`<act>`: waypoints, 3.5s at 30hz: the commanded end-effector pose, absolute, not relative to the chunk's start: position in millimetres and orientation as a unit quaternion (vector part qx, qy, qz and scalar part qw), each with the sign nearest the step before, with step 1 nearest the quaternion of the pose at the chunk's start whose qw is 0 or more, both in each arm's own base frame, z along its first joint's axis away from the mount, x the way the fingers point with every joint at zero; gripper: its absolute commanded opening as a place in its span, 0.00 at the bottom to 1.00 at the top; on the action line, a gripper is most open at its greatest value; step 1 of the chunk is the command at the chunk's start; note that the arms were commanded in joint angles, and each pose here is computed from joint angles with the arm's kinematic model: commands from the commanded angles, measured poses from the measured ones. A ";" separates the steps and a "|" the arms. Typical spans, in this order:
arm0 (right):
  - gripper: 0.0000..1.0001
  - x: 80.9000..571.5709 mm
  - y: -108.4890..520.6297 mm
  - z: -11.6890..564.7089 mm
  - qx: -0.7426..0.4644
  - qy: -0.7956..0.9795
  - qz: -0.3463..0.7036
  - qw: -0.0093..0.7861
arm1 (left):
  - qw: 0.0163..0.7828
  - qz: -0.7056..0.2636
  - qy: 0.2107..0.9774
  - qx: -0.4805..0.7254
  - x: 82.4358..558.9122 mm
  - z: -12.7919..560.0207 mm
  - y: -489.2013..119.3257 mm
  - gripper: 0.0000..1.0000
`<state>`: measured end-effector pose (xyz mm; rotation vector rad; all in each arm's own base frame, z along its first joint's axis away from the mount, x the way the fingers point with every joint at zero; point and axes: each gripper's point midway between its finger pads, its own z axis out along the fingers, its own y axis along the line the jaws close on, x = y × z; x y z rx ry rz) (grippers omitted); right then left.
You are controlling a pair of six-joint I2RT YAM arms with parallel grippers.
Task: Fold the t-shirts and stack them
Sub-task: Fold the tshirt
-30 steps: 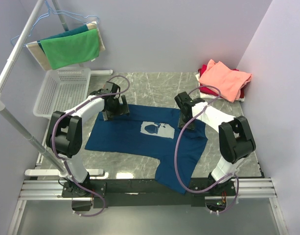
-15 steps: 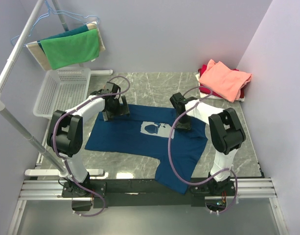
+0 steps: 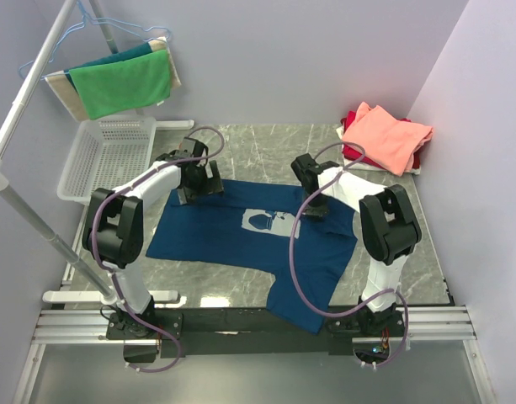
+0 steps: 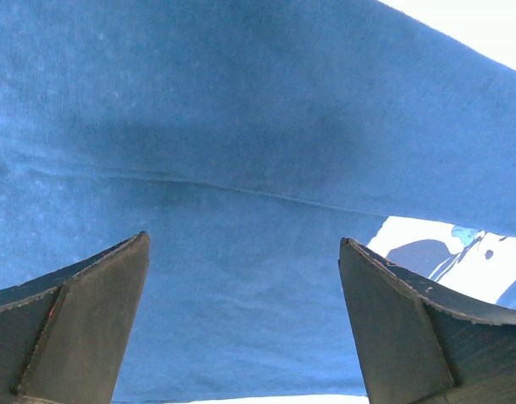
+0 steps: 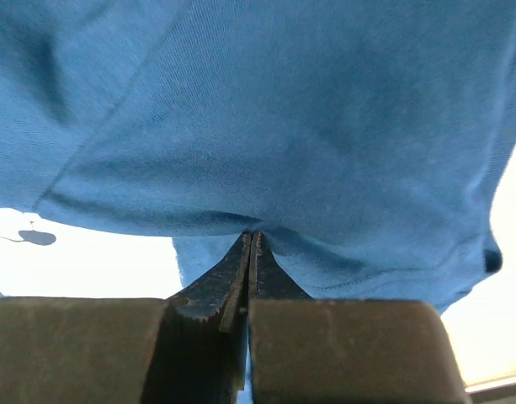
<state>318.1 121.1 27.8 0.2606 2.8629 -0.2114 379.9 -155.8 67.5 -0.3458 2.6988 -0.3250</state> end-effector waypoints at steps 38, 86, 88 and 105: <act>0.38 343.3 107.9 105.5 0.108 0.974 -0.037 0.197 | 0.204 -0.122 0.963 -0.123 384.7 69.4 -158.7 0.99; 0.00 309.3 124.3 109.5 0.083 0.984 0.005 0.156 | 0.200 -0.145 0.962 -0.116 374.8 63.9 -164.3 0.99; 0.00 294.4 132.4 103.9 0.074 0.988 0.026 0.133 | 0.198 -0.143 0.963 -0.116 373.1 62.0 -163.4 0.99; 0.43 201.0 150.9 89.1 0.044 0.995 0.000 0.088 | 0.201 -0.158 0.961 -0.106 374.9 66.8 -171.8 0.99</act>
